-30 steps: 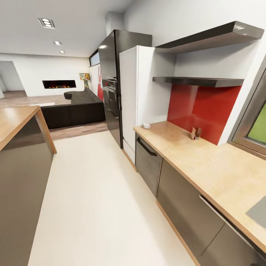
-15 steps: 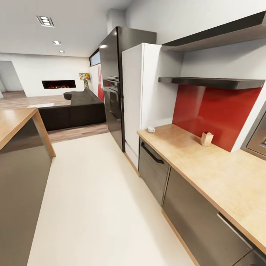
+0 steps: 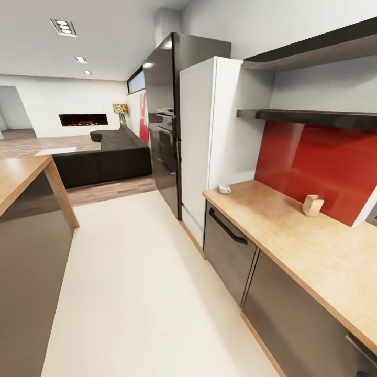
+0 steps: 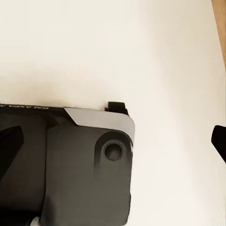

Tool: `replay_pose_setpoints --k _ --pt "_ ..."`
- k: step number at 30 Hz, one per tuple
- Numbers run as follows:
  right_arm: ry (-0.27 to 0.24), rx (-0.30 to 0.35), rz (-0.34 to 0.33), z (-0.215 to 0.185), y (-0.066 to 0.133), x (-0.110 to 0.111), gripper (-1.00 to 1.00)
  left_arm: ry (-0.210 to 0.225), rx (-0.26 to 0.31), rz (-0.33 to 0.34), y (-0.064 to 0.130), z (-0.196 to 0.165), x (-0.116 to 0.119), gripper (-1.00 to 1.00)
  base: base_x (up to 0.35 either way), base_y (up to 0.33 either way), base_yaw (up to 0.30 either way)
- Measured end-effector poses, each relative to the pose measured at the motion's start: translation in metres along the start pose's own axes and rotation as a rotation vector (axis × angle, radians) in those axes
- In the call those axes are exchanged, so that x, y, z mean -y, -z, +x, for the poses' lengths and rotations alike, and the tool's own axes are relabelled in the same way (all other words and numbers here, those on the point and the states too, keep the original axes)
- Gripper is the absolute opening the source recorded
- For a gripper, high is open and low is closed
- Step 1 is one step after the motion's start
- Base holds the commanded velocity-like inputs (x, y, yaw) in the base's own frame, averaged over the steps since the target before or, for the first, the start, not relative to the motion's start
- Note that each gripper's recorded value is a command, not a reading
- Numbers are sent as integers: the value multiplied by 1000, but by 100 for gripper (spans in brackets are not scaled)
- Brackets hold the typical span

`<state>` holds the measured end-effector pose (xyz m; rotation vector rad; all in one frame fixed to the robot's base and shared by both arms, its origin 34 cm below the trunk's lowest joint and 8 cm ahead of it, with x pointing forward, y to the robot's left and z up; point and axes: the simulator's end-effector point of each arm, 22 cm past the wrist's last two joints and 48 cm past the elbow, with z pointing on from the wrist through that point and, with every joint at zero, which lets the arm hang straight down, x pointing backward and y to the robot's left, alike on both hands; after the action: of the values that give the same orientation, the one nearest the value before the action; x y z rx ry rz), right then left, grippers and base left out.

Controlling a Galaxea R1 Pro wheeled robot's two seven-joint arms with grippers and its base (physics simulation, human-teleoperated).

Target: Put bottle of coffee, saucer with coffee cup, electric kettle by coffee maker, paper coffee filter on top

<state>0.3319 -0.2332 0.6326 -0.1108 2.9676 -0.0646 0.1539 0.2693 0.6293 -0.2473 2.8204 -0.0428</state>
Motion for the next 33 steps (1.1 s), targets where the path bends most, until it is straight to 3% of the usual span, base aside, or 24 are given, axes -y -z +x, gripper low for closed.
replay_pose_setpoints --k 25,33 --pt "0 0 -2 0 0 -1 100 0 -1 1 0 0 0 100 306 172 -1" --pt "0 0 -3 0 0 -1 100 1 0 1 0 0 1 100 304 205 -179"
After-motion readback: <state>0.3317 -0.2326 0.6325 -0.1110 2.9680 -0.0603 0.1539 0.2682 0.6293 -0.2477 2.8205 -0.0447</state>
